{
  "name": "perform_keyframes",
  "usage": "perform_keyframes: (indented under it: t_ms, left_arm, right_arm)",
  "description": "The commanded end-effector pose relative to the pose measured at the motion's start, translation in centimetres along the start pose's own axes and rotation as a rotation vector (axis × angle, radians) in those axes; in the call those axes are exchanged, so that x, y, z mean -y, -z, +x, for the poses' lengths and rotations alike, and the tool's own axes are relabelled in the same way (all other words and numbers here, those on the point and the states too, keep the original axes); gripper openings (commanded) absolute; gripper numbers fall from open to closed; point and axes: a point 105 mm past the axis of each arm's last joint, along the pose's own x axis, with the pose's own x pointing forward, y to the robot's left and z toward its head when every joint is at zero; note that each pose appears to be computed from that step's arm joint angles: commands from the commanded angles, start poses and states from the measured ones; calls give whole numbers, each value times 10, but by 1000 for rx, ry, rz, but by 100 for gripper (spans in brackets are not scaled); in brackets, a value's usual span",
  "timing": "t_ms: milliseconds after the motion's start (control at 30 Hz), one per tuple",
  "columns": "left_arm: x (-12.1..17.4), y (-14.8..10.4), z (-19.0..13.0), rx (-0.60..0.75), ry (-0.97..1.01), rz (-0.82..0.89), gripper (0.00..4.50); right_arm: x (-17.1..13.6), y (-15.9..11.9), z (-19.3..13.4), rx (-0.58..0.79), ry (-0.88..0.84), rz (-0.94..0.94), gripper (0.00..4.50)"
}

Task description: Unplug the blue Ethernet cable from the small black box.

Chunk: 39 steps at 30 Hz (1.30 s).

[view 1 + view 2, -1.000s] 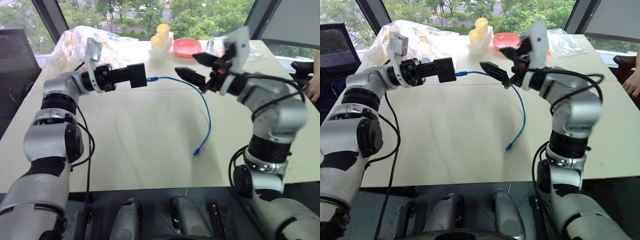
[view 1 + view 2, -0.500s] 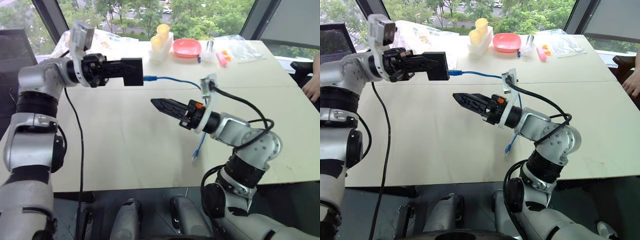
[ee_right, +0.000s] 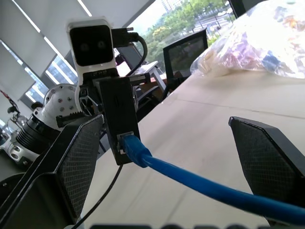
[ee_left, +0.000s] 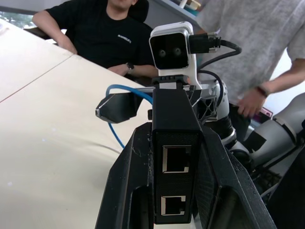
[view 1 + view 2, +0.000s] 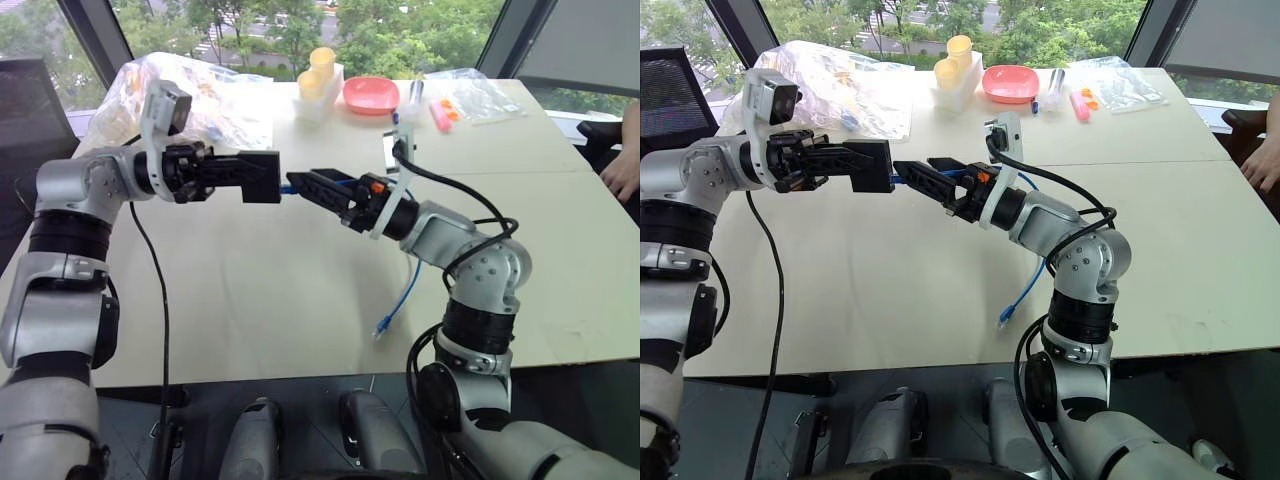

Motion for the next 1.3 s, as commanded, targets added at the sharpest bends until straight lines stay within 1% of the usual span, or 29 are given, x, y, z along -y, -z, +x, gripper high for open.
perform_keyframes:
  t_ms: [33, 267, 533, 900, 933, 967, 1033, 1100, 1133, 1167, 1233, 1267, 1300]
  left_arm:
    - [5, -17, 3, 11, 16, 65, 51]
    - [3, -25, 3, 26, 7, 88, 51]
    - [1, -24, 3, 26, 2, 89, 51]
    - [-2, -22, 5, 34, -2, 85, 51]
    - [-3, -22, 5, 34, -2, 84, 51]
    - [-3, -22, 5, 34, -3, 84, 51]
    - [-3, -22, 5, 35, -5, 84, 51]
    - [-4, -22, 5, 37, -5, 84, 51]
    - [-4, -22, 5, 38, -6, 84, 51]
    - [-4, -22, 5, 39, -5, 84, 51]
    - [-4, -23, 5, 40, -4, 85, 51]
    - [-4, -23, 6, 40, -4, 85, 51]
    - [-4, -24, 6, 41, -4, 86, 51]
  right_arm:
    - [-13, -4, 2, 11, -58, -43, 439]
    - [-9, 2, -1, -29, -43, -73, 439]
    - [-7, -2, 2, 10, -35, -46, 439]
    - [-14, -2, 9, 37, -51, -17, 439]
    - [-14, -2, 9, 37, -50, -17, 401]
    - [-14, -2, 9, 36, -47, -20, 383]
    - [-13, -2, 9, 37, -40, -17, 310]
    - [-13, -2, 9, 39, -40, -17, 218]
    - [-12, -1, 9, 38, -38, -20, 153]
    - [-12, -1, 9, 36, -36, -23, 118]
    - [-12, 1, 9, 23, -35, -31, 17]
    - [-12, 3, 9, 14, -36, -37, 7]
    - [-12, 5, 8, 5, -37, -44, 7]
